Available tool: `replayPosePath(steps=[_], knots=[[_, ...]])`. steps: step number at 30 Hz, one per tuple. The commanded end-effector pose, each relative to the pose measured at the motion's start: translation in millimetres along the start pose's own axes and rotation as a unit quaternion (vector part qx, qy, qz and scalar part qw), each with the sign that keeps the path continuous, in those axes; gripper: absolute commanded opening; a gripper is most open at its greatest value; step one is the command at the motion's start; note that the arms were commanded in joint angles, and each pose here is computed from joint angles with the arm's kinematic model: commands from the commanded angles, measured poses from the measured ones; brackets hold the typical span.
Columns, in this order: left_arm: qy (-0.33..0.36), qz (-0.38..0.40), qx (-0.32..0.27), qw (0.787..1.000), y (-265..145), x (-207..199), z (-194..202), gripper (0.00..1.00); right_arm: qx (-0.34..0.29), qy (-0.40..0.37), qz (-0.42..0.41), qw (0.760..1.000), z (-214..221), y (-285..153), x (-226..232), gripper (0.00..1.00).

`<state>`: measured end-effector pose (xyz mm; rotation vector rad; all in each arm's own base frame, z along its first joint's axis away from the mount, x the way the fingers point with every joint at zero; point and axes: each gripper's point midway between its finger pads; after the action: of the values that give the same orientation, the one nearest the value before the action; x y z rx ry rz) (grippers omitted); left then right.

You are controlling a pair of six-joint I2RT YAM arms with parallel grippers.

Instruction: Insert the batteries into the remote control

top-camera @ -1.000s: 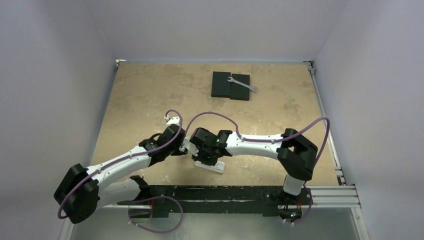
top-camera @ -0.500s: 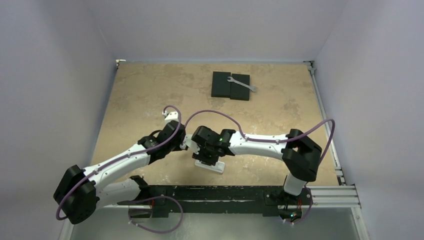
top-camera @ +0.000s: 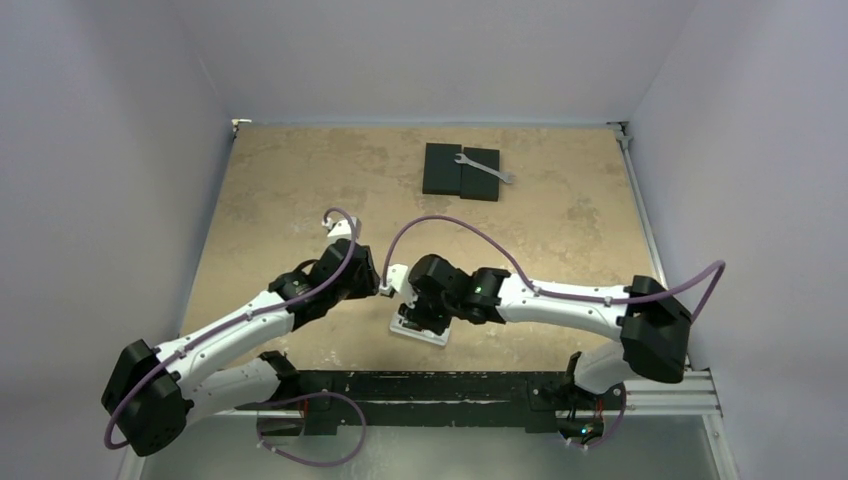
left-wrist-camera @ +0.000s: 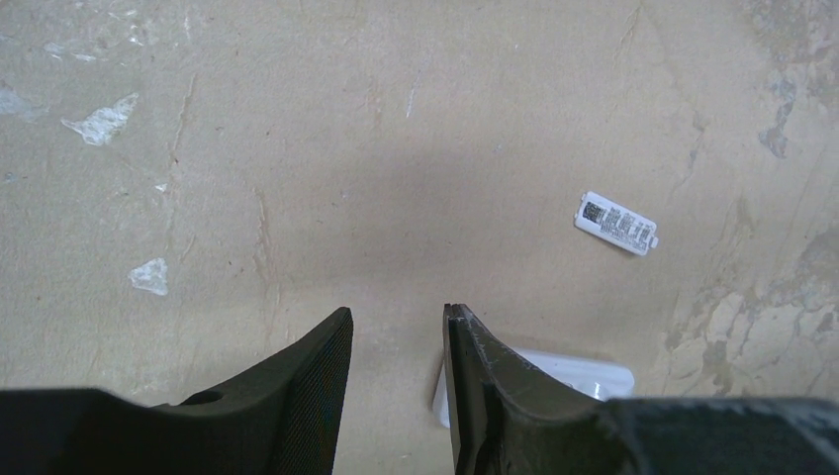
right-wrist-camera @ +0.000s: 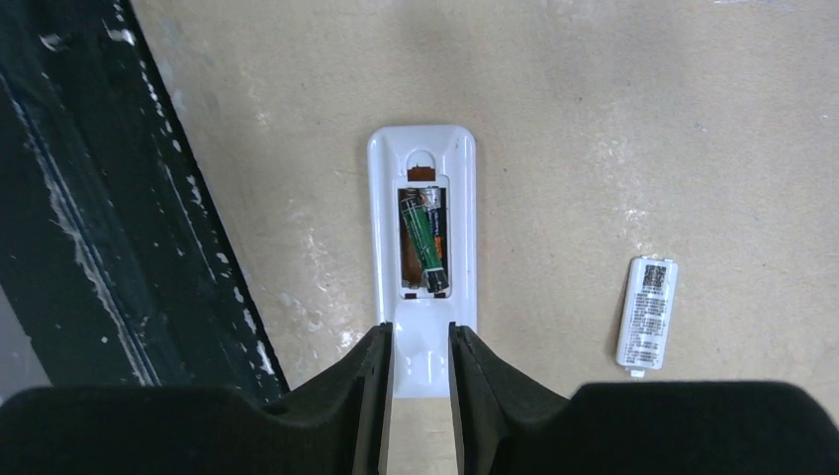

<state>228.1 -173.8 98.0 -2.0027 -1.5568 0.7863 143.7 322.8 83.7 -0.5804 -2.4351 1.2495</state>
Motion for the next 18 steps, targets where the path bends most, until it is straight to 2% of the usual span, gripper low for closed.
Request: replayPosePath(steps=[1,6,11,18], knots=[[-0.008,0.042,-0.008,0.999,-3.0,-16.8,-5.2,0.38,-0.084,0.064,-0.012,0.994,-24.4,-13.2,8.6,0.34],[-0.003,0.074,0.020,0.997,6.5,-29.0,10.8,0.38,-0.113,0.132,-0.009,0.985,-30.5,-11.5,9.2,0.32],[0.003,0.109,0.054,0.993,15.4,-42.9,27.3,0.37,-0.118,0.159,-0.019,0.980,-34.8,0.1,13.4,0.31],[0.007,0.120,0.083,0.989,22.1,-43.4,49.3,0.37,-0.105,0.192,0.008,0.976,-28.8,16.3,5.4,0.29]])
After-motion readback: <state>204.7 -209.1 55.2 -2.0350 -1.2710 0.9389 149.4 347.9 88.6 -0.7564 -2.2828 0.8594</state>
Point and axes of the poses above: each gripper's point midway between its finger pads, its own y axis out along the fingers, its own x axis along the line the jaws close on, z = x × y, and after that the axes turned 14 degrees about y, right-handed
